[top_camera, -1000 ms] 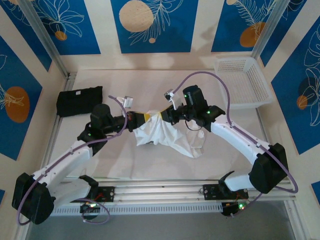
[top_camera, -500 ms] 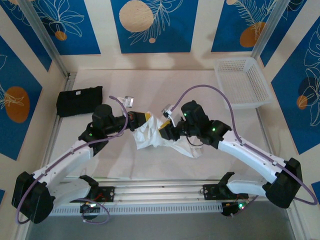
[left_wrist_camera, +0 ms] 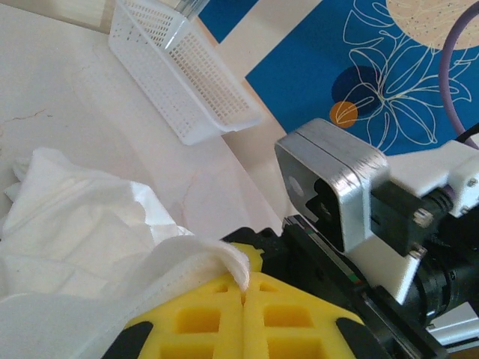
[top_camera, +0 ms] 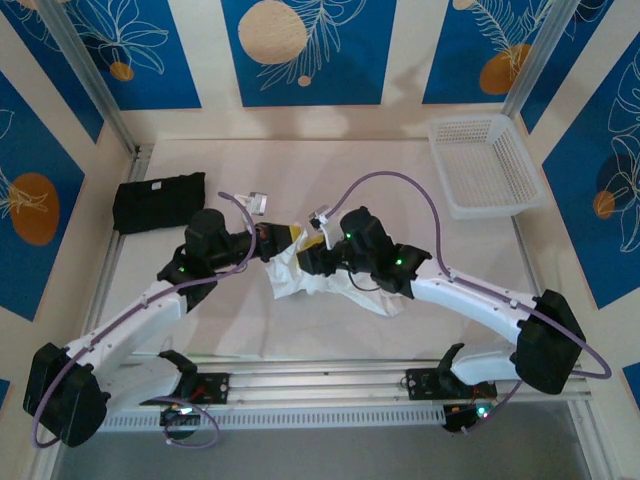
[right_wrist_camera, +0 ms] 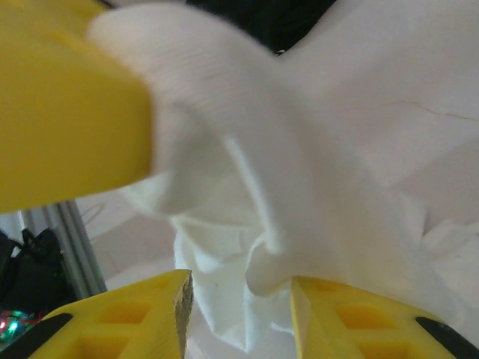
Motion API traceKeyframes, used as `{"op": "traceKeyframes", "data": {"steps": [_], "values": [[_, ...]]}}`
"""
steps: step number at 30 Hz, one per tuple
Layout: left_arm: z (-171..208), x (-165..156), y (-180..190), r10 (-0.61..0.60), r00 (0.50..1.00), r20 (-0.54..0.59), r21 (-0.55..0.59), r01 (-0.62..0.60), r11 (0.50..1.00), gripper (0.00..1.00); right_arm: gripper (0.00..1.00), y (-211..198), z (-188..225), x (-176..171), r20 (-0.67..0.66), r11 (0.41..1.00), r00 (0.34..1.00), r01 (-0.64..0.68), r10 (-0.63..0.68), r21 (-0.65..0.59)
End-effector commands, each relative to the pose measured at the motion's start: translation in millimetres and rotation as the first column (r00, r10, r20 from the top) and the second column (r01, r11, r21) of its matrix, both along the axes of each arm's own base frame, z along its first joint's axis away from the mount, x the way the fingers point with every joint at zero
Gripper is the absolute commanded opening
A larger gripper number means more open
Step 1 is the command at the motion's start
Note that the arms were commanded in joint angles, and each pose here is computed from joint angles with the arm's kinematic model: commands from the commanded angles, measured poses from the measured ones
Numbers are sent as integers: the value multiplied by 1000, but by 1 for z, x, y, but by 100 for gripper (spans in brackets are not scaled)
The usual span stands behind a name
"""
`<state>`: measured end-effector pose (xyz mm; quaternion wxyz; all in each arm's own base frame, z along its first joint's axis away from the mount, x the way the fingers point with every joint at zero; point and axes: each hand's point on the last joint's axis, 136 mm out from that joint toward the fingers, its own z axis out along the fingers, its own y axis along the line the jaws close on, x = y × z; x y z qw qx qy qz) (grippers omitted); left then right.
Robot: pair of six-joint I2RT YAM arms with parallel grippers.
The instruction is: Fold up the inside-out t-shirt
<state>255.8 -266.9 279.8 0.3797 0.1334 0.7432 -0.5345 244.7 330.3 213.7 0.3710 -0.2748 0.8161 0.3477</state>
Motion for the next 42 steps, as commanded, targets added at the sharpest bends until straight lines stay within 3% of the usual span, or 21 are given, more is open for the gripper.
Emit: {"op": "traceKeyframes", "data": {"steps": [1, 4, 6, 12, 16, 23, 27, 37, 42], "values": [[22, -1, 1, 11, 999, 48, -29, -9, 1000, 0, 27, -5, -2, 14, 13, 996, 996, 91, -91, -1], [19, 1, 3, 32, 999, 41, -20, -31, 999, 0, 8, -11, -1, 12, 15, 998, 998, 65, -66, 6], [18, 5, 6, 53, 998, 35, -13, -52, 999, 0, 3, -12, 3, 3, 18, 1000, 1000, -8, 8, 30], [2, 30, 21, 157, 988, -6, 42, -157, 987, 0, 0, -10, 25, -34, 6, 935, 954, -294, 299, 198], [-18, 44, 24, 187, 981, -41, 109, -182, 977, 2, 0, -14, 41, -40, 19, 870, 920, -376, 391, 318], [-24, 28, 23, 117, 993, -14, 137, -114, 984, 36, 0, -14, 40, -30, 3, 871, 924, -362, 383, 333], [-20, 7, 22, 49, 999, 15, 107, -50, 993, 48, 0, -13, 38, -25, -4, 877, 928, -349, 372, 331], [-15, -20, -1, -134, 991, -3, -1, 134, 991, 53, 0, -16, 38, -17, -9, 896, 943, -314, 334, 315], [-15, -24, -7, -166, 986, -1, -9, 166, 986, 46, 0, -17, 36, -16, -12, 898, 944, -309, 329, 313]]}}
